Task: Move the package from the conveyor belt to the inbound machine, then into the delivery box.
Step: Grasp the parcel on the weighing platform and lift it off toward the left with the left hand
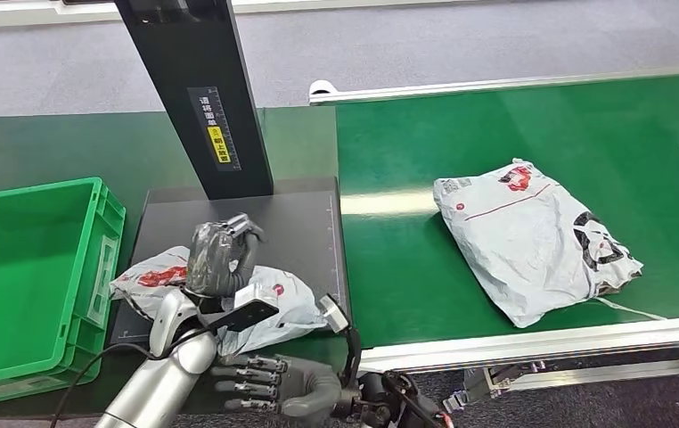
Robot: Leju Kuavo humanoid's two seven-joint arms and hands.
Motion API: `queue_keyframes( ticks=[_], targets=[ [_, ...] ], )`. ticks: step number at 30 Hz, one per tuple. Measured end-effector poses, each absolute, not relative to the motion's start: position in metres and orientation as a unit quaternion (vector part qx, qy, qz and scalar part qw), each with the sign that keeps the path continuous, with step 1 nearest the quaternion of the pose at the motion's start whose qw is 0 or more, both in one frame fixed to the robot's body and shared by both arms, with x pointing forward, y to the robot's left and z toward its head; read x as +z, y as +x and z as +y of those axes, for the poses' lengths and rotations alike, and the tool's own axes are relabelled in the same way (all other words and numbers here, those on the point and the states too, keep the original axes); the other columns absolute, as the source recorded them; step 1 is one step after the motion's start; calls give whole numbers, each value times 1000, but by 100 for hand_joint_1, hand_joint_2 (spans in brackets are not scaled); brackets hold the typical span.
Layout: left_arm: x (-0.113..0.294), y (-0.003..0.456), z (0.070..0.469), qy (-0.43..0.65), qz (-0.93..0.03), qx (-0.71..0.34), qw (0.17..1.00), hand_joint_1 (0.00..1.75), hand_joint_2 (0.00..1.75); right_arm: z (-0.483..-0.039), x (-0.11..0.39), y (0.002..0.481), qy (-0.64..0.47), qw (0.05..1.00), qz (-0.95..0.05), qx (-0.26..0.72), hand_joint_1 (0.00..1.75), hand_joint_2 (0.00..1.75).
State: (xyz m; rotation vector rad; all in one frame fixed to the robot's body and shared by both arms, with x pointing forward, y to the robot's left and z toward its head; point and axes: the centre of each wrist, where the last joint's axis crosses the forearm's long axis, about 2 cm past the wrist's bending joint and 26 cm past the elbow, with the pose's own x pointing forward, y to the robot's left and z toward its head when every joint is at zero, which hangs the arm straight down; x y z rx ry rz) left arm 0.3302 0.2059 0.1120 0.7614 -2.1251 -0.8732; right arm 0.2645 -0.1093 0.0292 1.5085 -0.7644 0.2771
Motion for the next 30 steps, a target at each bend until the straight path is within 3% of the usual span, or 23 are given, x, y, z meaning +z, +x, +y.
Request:
queue_keyframes(
  ticks=[3,4,6,9,15,22,26,30],
  targets=[
    [116,327,214,312,-841,-276,345,34,175,-137,33,284,580,671,-422,190,0,175],
    [118,325,217,315,-847,-255,345,0,175,-146,35,287,562,666,-441,216,0,175],
    [120,323,223,319,-853,-220,349,0,175,-162,40,289,501,666,-475,281,0,175],
    [118,312,233,329,-849,-196,364,0,175,-194,48,290,324,706,-529,343,0,175],
    [108,278,252,363,-829,-179,385,0,175,-290,72,286,-28,761,-563,321,0,175],
    [117,268,267,418,-839,-149,313,0,175,-357,93,253,-135,736,-600,283,0,175],
    [120,266,277,448,-828,-108,321,0,175,-371,107,249,-117,687,-636,332,0,175],
    [117,262,282,462,-814,-100,337,0,175,-391,136,273,-211,630,-636,393,0,175]
  ],
)
